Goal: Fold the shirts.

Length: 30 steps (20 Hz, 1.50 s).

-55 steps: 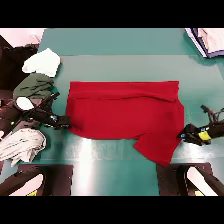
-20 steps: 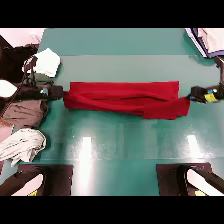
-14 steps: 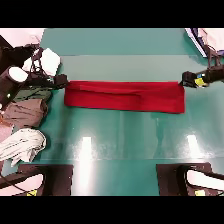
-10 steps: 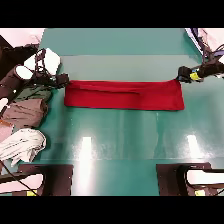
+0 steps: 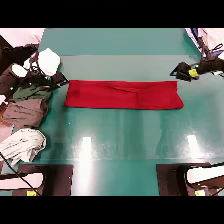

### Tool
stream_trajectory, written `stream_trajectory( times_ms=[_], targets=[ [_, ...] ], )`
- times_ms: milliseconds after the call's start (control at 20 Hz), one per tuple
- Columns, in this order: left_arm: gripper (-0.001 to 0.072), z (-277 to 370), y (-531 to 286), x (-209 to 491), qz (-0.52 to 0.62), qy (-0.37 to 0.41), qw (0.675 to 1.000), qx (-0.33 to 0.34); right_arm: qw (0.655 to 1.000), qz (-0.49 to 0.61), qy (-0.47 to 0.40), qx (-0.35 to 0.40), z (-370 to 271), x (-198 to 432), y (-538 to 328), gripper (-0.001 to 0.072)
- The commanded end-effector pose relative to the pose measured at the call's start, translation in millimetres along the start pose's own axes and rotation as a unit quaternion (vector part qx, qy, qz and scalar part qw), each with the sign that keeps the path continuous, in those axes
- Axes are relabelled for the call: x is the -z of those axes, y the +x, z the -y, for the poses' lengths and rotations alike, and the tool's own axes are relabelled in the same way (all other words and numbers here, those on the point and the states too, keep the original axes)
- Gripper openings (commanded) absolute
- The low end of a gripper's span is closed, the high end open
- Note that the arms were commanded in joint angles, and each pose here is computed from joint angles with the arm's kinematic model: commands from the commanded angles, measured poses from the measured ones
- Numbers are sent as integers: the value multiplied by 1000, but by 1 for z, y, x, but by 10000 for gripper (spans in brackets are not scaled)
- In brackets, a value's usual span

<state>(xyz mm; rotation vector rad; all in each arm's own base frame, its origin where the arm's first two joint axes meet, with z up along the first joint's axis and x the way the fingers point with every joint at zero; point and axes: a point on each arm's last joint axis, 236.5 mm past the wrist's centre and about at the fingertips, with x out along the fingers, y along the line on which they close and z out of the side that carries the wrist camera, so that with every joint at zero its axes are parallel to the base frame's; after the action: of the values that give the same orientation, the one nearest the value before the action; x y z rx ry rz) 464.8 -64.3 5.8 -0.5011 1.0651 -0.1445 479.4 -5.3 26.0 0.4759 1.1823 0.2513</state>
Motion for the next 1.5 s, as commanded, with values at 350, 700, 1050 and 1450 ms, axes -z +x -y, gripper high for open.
stream_trajectory(
  times_ms=[350,700,1050,1450],
  targets=[
    [24,49,11,54,-85,73,993,28,993,-78,82,-37,92,68,11,666],
    [24,67,14,67,-98,90,990,39,978,-124,71,-151,54,76,60,665],
    [24,67,15,68,-99,89,990,39,980,-124,20,-154,22,63,65,122],
    [22,121,10,18,-17,66,992,107,988,-57,-18,-140,-19,33,2,11]
  ],
)
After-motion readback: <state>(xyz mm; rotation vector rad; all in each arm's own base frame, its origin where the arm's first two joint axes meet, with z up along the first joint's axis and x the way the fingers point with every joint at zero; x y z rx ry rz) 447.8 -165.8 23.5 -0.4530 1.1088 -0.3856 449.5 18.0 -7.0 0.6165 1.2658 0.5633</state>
